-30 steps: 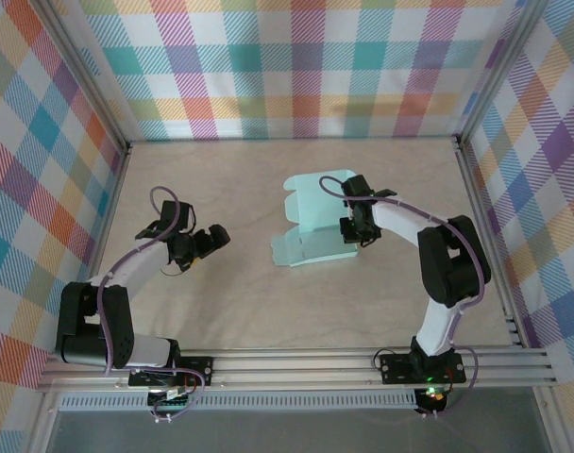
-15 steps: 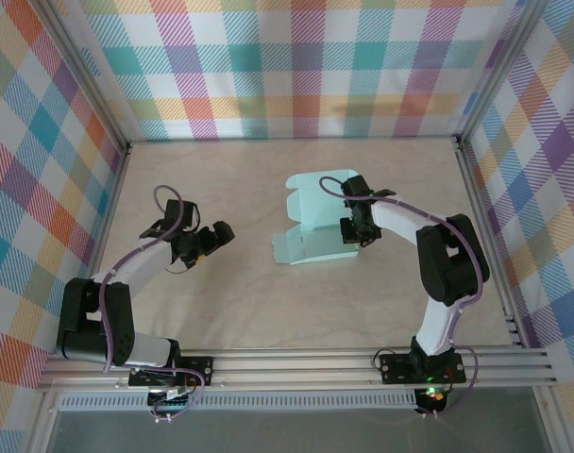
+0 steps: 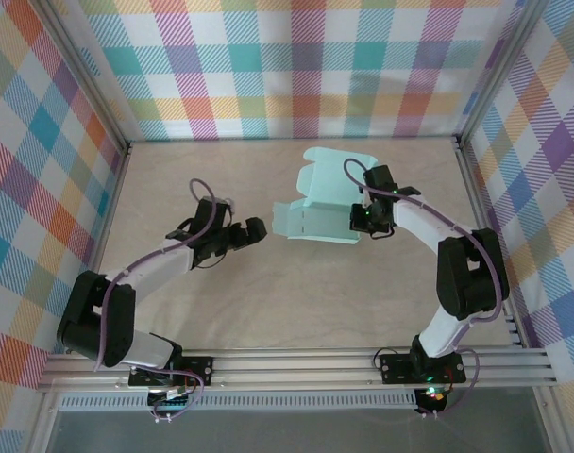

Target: Fold the paper box

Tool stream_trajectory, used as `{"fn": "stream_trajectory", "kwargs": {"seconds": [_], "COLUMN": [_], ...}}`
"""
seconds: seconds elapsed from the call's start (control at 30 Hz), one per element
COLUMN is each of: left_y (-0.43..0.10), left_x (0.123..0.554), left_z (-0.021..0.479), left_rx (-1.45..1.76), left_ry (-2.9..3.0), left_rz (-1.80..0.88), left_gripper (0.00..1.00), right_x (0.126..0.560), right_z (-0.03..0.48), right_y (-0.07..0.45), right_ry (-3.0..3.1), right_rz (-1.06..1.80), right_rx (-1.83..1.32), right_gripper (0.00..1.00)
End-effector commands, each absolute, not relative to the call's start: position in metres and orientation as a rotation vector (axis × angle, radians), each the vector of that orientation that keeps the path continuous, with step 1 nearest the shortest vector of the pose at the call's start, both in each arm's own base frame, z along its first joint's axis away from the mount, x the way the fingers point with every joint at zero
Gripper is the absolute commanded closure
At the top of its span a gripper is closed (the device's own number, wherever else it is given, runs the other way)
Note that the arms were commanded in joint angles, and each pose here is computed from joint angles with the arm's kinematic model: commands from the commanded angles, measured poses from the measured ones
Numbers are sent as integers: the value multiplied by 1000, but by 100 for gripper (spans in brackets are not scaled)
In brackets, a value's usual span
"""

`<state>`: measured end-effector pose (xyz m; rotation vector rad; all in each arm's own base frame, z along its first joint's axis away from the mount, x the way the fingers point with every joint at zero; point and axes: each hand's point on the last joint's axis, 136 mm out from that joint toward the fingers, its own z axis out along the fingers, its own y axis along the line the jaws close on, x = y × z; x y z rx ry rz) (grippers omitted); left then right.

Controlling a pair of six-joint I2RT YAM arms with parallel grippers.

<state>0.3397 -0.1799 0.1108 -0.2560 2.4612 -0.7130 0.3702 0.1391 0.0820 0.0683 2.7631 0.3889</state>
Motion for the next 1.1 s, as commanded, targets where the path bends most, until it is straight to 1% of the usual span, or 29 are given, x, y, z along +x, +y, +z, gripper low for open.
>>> {"fn": "stream_trajectory", "kwargs": {"seconds": [0.0, 0.1, 0.17, 0.2, 0.27, 0.3, 0.37, 0.47, 0.53, 0.67, 0.87, 1.07], "left_y": [-191, -219, -239, -245, -246, -251, -271, -295, -306, -324, -332, -336], "left_x": [357, 352, 350, 348, 338, 336, 334, 335, 337, 345, 356, 358], "left_z": [156, 164, 163, 162, 150, 150, 148, 140, 134, 130, 139, 136], "left_rx": [-400, -535, -636, -689, -875, -905, -941, -997, -1011, -981, -895, -791], "left_ry": [2284, 2259, 2300, 2324, 2386, 2410, 2448, 2471, 2500, 2534, 2548, 2609], "left_rz": [-727, -811, -829, -817, -682, -665, -720, -834, -866, -890, -862, -798], "left_gripper": [0, 0, 4, 6, 21, 22, 22, 29, 34, 37, 50, 57], "right_x": [370, 373, 373, 373, 373, 373, 373, 374, 374, 373, 370, 369], "right_z": [85, 83, 81, 80, 79, 78, 76, 75, 76, 76, 69, 66], "right_y": [138, 134, 133, 133, 134, 134, 134, 135, 136, 136, 138, 142], "right_ry": [2748, 2741, 2746, 2746, 2746, 2749, 2756, 2756, 2753, 2753, 2773, 2780], "right_rz": [461, 450, 446, 447, 449, 450, 451, 454, 459, 463, 477, 506], "right_rx": [177, 226, 234, 236, 237, 237, 238, 239, 238, 221, 205, 188], "right_gripper": [94, 94, 94, 94, 94, 94, 94, 94, 94, 94, 93, 93]}}
